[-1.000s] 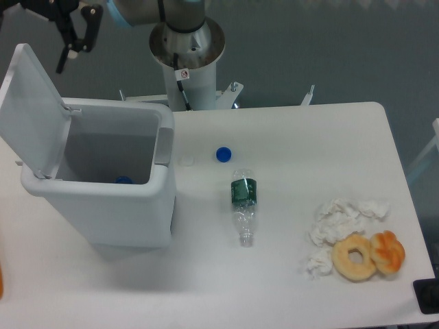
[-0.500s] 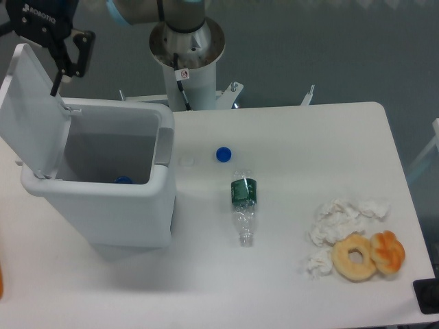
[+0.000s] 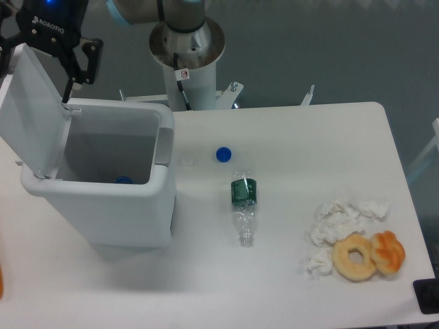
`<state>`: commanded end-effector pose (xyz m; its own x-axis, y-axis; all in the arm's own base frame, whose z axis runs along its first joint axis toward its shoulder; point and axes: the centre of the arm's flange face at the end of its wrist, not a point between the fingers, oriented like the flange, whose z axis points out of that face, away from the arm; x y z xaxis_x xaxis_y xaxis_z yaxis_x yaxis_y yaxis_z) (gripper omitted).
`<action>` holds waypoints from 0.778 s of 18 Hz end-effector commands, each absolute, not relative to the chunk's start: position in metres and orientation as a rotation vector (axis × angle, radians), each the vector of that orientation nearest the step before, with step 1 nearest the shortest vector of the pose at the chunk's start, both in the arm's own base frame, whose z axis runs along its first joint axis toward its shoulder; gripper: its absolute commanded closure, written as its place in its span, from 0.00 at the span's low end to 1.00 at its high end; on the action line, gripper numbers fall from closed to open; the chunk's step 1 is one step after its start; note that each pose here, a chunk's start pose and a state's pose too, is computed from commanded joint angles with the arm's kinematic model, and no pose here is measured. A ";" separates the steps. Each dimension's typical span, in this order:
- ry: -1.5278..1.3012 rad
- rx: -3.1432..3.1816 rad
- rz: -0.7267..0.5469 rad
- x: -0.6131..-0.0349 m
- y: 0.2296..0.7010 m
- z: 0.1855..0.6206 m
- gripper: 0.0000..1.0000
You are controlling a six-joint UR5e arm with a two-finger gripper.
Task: Close the trash can
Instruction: 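Lower the open gripper behind the raised white lid, then push the lid forward with the gripper, tipping it over the can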
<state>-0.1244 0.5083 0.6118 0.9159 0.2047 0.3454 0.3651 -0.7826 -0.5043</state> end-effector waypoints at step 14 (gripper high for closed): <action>-0.429 -2.489 -0.236 -0.160 0.492 0.617 0.00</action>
